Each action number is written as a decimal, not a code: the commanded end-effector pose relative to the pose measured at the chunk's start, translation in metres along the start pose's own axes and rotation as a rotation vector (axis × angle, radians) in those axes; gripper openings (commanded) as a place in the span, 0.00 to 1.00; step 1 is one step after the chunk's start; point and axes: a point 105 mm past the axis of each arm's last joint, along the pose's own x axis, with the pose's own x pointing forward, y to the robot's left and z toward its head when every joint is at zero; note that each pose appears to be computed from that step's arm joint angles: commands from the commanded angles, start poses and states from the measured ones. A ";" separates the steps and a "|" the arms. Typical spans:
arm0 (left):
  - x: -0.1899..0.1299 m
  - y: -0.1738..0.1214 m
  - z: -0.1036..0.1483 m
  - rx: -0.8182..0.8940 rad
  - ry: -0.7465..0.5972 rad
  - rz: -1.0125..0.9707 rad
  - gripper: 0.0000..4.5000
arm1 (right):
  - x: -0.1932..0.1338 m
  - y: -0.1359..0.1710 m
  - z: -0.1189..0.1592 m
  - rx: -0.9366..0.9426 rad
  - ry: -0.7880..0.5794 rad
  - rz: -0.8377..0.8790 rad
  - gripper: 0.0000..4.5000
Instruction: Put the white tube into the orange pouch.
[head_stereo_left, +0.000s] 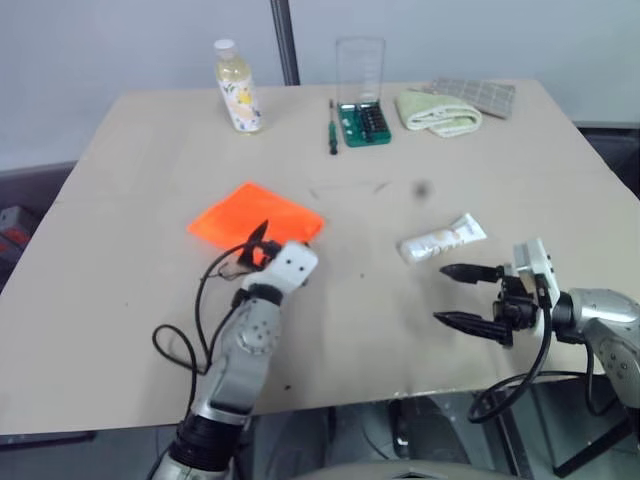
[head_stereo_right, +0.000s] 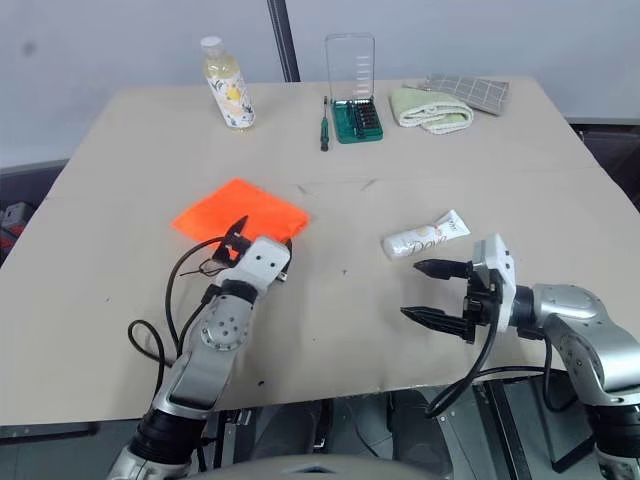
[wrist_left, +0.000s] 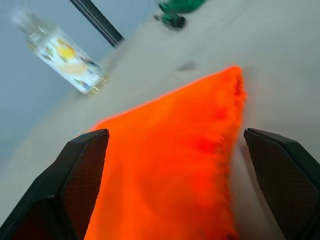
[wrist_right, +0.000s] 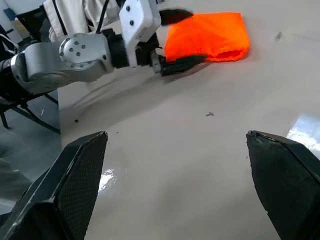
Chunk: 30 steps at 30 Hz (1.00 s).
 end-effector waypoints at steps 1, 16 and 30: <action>0.002 0.006 0.012 0.055 -0.066 0.057 1.00 | -0.006 0.001 0.011 -0.053 -0.018 -0.013 0.99; 0.008 -0.010 0.013 0.055 -0.062 -0.004 1.00 | -0.009 -0.003 0.009 -0.056 -0.010 -0.026 0.99; 0.017 -0.018 0.013 0.020 -0.007 0.010 1.00 | -0.015 -0.010 0.008 -0.078 0.003 -0.054 0.99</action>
